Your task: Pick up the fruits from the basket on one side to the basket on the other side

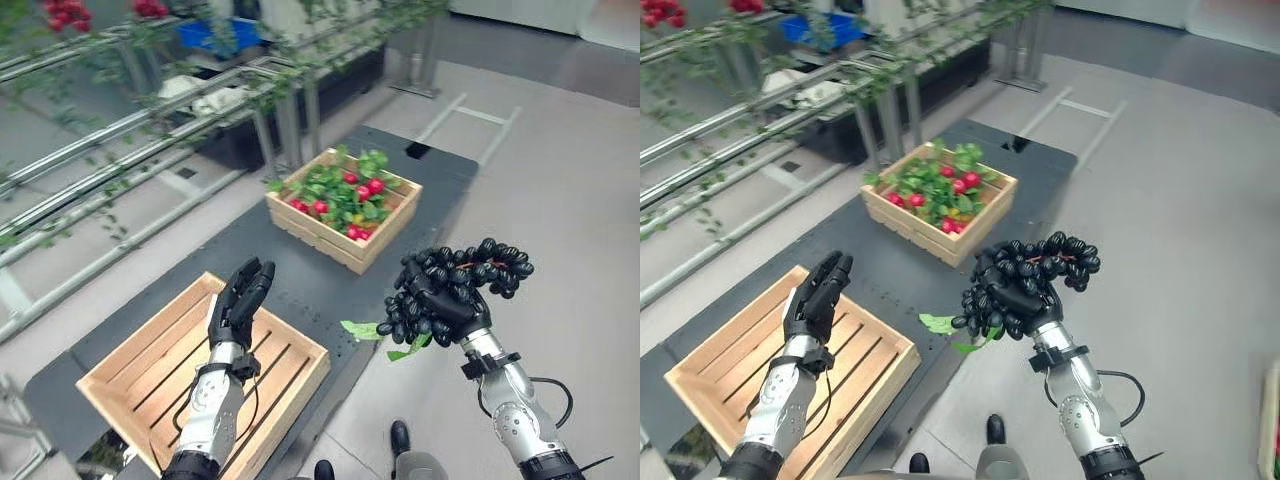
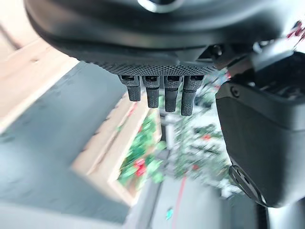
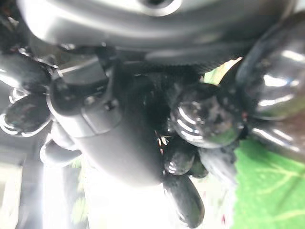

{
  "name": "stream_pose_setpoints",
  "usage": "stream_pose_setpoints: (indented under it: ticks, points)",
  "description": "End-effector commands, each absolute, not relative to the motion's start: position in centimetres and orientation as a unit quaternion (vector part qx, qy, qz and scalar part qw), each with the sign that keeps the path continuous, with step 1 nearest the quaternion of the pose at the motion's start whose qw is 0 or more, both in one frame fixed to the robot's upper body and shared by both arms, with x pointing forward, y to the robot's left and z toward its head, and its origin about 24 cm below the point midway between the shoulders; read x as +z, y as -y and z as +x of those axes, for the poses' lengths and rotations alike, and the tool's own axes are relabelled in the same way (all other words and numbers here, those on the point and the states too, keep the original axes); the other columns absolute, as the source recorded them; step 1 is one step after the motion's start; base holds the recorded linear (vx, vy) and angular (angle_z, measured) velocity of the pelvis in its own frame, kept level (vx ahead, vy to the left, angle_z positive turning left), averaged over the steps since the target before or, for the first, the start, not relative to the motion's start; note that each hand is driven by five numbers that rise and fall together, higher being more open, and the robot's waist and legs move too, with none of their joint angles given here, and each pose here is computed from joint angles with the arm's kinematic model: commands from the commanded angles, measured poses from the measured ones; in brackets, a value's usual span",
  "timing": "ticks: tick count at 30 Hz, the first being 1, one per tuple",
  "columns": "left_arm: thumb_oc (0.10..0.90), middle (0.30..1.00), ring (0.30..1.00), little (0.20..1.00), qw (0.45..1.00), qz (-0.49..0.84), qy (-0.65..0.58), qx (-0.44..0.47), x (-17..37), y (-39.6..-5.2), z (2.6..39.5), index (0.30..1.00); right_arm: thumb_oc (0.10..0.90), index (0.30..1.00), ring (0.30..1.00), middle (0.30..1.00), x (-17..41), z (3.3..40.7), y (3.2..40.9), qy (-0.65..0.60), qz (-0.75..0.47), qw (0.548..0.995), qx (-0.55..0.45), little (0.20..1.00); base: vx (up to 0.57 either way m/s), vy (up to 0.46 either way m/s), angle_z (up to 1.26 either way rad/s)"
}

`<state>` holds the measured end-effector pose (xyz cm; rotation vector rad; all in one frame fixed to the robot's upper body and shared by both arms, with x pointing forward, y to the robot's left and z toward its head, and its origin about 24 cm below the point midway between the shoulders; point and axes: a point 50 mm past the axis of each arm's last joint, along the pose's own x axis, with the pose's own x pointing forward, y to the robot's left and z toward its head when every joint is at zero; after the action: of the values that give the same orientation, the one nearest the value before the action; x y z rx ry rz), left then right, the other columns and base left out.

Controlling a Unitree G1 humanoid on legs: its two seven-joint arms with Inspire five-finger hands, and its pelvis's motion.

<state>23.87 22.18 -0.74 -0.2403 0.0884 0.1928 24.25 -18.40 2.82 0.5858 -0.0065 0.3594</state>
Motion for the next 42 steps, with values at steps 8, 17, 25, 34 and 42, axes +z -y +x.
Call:
stream_pose_setpoints:
  ticks: [8,17,25,34,42]
  points:
    - [0.8,0.9,0.9,0.9,0.985,-0.103,0.0,0.138,0.7,-25.0,23.1,0.9,0.4,0.3,0.3,0.3,5.1,25.2,14.8,0.084,0.304,0.918,0.242,0.3,-0.1,-0.122,-0.57]
    - [0.8,0.9,0.9,0.9,0.985,-0.123,0.021,0.121,1.5,-23.2,24.2,0.9,0.4,0.3,0.3,0.3,3.1,24.9,14.2,0.019,0.292,0.923,0.251,0.3,-0.12,-0.219,-0.53]
    - [0.8,0.9,0.9,0.9,0.987,-0.124,-0.005,0.106,0.6,-22.6,24.0,0.9,0.4,0.3,0.3,0.3,0.4,23.9,14.1,-0.05,0.303,0.925,0.225,0.3,-0.12,-0.135,-0.03]
    - [0.8,0.9,0.9,0.9,0.981,-0.132,0.001,0.141,0.5,-21.9,23.3,0.9,0.4,0.3,0.3,0.3,-2.0,23.6,13.0,-0.145,0.303,0.904,0.265,0.3,-0.17,0.189,-0.68]
    - [0.8,0.9,0.9,0.9,0.99,-0.104,0.029,0.092,1.7,-21.4,25.9,0.9,0.4,0.3,0.3,0.3,-5.4,21.9,12.8,-0.242,0.294,0.885,0.267,0.3,-0.17,0.192,-0.41]
